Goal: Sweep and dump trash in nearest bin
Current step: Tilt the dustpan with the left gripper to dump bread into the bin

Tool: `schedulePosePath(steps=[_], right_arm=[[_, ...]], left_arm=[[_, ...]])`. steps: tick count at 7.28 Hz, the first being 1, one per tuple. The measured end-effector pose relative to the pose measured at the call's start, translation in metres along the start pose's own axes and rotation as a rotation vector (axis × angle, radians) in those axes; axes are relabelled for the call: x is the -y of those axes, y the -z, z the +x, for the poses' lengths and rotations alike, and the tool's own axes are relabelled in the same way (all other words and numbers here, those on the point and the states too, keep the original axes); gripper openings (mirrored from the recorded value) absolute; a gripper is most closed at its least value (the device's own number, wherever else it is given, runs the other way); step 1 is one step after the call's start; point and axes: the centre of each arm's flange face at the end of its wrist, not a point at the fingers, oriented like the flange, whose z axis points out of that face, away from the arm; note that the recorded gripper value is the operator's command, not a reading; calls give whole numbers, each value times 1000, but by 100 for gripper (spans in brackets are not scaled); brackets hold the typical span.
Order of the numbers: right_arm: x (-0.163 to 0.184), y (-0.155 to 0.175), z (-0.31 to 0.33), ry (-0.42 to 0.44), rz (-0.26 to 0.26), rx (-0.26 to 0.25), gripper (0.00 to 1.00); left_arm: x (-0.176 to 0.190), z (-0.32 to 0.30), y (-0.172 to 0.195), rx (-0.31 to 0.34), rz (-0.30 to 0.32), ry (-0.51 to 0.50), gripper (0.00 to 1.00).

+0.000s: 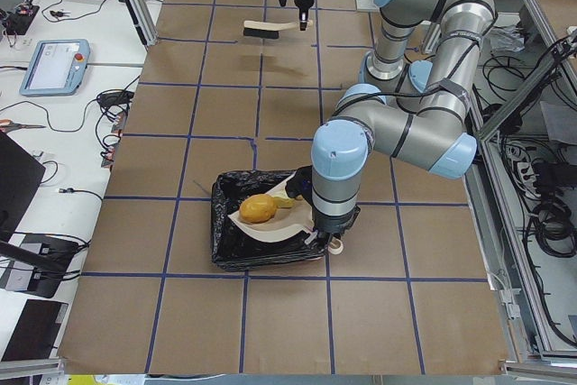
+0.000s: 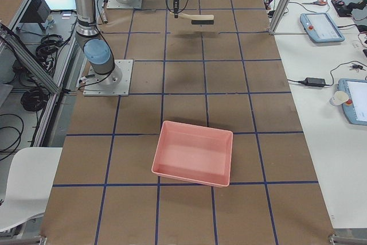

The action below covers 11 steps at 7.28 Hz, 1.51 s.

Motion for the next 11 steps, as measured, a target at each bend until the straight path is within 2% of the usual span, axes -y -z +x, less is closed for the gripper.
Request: schedulePosePath(steps=[3, 6, 11], right_arm=[[1, 1, -1, -4, 8, 5, 6], [0, 1, -1, -3, 9, 7, 5], [-7, -7, -2, 4, -1, 14, 5]], left_arm=[[-8, -13, -15, 36, -52, -17, 0], [-9, -17, -10, 83, -143, -16, 0], [38, -25, 27, 171, -329, -73, 0]])
